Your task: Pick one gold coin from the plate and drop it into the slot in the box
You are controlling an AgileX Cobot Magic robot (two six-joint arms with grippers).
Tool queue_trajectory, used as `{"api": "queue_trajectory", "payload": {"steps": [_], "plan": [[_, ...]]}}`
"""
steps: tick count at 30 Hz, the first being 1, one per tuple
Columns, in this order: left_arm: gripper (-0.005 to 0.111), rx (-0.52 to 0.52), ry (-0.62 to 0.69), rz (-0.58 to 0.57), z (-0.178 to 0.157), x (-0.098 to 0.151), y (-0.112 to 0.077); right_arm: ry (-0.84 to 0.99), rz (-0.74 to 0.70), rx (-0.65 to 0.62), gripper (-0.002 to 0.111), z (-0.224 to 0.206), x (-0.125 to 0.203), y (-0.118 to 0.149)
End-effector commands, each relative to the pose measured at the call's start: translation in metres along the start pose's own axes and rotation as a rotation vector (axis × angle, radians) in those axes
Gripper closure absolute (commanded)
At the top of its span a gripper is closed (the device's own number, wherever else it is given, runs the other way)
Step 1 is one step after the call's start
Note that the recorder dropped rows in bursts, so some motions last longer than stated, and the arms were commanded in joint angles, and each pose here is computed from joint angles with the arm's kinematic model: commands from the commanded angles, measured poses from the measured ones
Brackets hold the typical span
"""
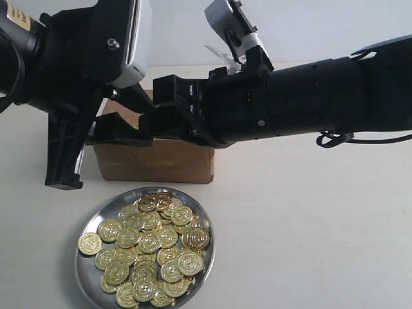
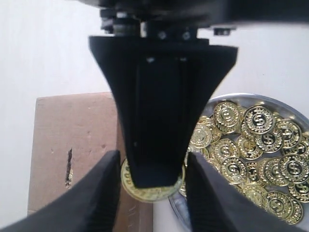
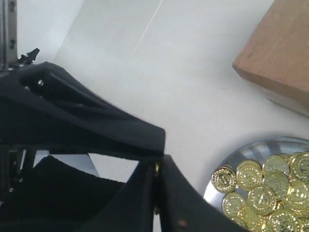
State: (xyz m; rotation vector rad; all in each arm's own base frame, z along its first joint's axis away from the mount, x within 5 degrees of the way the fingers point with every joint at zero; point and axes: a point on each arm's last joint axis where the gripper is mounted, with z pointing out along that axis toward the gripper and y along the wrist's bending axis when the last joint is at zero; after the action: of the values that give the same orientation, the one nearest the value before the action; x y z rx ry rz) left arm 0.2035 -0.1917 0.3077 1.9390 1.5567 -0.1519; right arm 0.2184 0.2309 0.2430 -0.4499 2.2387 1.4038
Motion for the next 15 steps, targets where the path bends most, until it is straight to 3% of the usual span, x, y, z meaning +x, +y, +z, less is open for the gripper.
{"api": "queue_trajectory", "payload": {"steps": [1,4,6,7,9,11,12,13,14,15], "plan": [[0.065,-0.02,-0.014,-0.004,-0.002,-0.001,0.001,-0.008,-0.005,0.007,0.108,0.0,-0.002,0.0],[0.04,-0.029,-0.017,-0.004,-0.003,-0.001,0.002,-0.008,0.0,0.007,0.108,0.0,-0.002,0.0],[0.016,-0.047,-0.017,-0.016,-0.005,-0.001,0.003,-0.013,0.0,0.016,0.108,0.0,-0.003,0.0],[0.016,-0.055,-0.001,-0.009,-0.007,0.0,0.003,-0.016,0.0,0.024,0.108,0.0,-0.003,-0.001],[0.027,-0.079,0.104,0.008,-0.015,0.009,0.002,-0.043,-0.02,0.085,0.108,-0.001,-0.006,-0.007],[0.047,-0.126,0.233,-0.017,-0.034,0.02,0.0,-0.09,-0.071,0.176,0.108,-0.001,-0.013,-0.013],[0.065,-0.146,0.297,-0.024,-0.051,0.025,-0.006,-0.059,-0.204,0.252,0.108,0.001,-0.022,-0.015],[0.074,-0.152,0.311,-0.034,-0.058,0.027,-0.01,-0.051,-0.244,0.272,0.108,0.003,-0.029,-0.014],[0.097,-0.153,0.313,-0.067,-0.075,0.029,-0.021,-0.023,-0.329,0.324,0.108,0.01,-0.046,-0.013],[0.106,-0.144,0.308,-0.104,-0.088,0.032,-0.033,0.024,-0.4,0.366,0.108,0.018,-0.058,-0.015]]}}
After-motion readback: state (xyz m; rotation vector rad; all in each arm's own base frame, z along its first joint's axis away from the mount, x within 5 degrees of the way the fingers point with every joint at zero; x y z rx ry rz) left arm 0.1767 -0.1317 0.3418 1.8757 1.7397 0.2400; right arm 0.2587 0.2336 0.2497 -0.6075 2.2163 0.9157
